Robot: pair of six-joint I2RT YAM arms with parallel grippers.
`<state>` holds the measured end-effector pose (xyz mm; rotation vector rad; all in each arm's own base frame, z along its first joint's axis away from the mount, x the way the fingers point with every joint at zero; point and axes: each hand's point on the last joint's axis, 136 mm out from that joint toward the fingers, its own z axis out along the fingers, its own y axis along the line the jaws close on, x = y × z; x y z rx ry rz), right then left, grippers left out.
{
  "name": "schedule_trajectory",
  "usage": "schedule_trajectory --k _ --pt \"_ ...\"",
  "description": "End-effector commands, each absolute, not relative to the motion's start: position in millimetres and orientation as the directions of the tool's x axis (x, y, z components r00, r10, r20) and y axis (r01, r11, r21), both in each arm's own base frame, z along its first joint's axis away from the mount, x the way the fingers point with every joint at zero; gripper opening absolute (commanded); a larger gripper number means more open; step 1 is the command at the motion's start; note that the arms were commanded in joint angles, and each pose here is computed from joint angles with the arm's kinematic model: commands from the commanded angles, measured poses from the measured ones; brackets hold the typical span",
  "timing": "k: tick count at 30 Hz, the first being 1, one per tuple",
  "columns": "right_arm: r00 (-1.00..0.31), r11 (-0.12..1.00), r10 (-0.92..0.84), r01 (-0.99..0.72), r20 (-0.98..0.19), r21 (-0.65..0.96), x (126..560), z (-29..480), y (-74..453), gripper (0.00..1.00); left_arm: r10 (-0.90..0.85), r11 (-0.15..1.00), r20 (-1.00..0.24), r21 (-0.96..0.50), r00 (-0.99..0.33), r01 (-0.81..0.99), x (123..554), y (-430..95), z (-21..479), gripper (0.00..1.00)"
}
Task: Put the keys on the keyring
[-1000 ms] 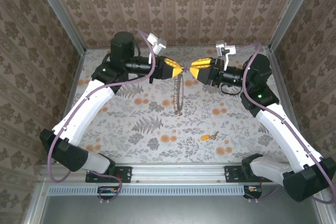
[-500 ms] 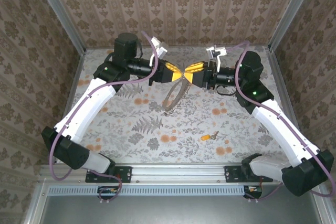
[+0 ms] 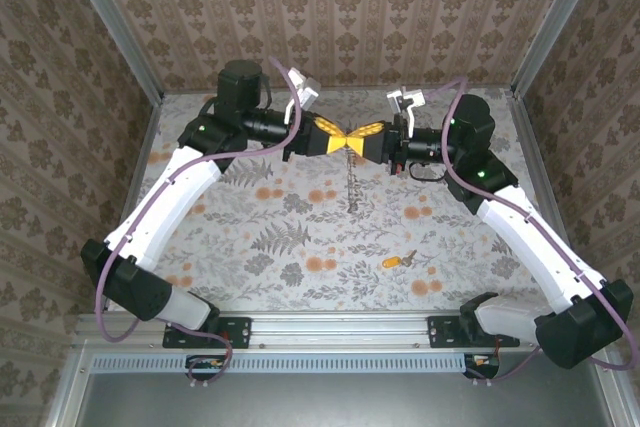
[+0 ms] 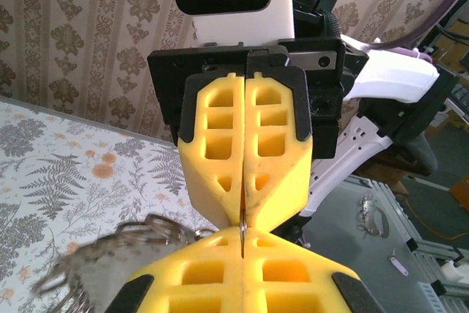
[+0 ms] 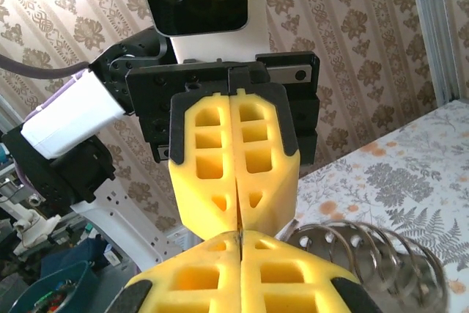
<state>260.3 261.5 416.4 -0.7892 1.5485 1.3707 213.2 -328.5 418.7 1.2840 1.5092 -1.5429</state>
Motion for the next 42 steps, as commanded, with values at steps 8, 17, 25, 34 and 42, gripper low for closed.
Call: schedule_trajectory --k 8,17,25,34,42 --pt "-0.311 0.244 0.23 -0.899 -0.922 0.364 273 439 250 0.0 -0.033 0.091 -0.953 -0.302 -0.3 0.949 254 -304 454 0.35" --pt "-0.248 0.243 0.424 -0.896 -0.871 0.373 283 465 238 0.0 -0.159 0.132 -0.938 -0.33 -0.309 0.935 245 -300 460 0.23" --pt "-0.231 0.236 0.528 -0.884 -0.817 0.403 289 479 232 0.0 -0.166 0.1 -0.931 -0.344 -0.326 0.933 240 -318 451 0.18" --pt "-0.237 0.221 0.553 -0.883 -0.799 0.415 288 482 233 0.0 -0.194 0.048 -0.927 -0.337 -0.322 0.94 238 -334 458 0.18" --pt "-0.245 0.22 0.554 -0.879 -0.796 0.423 290 478 235 0.0 -0.218 0.014 -0.928 -0.314 -0.303 0.949 232 -336 465 0.21"
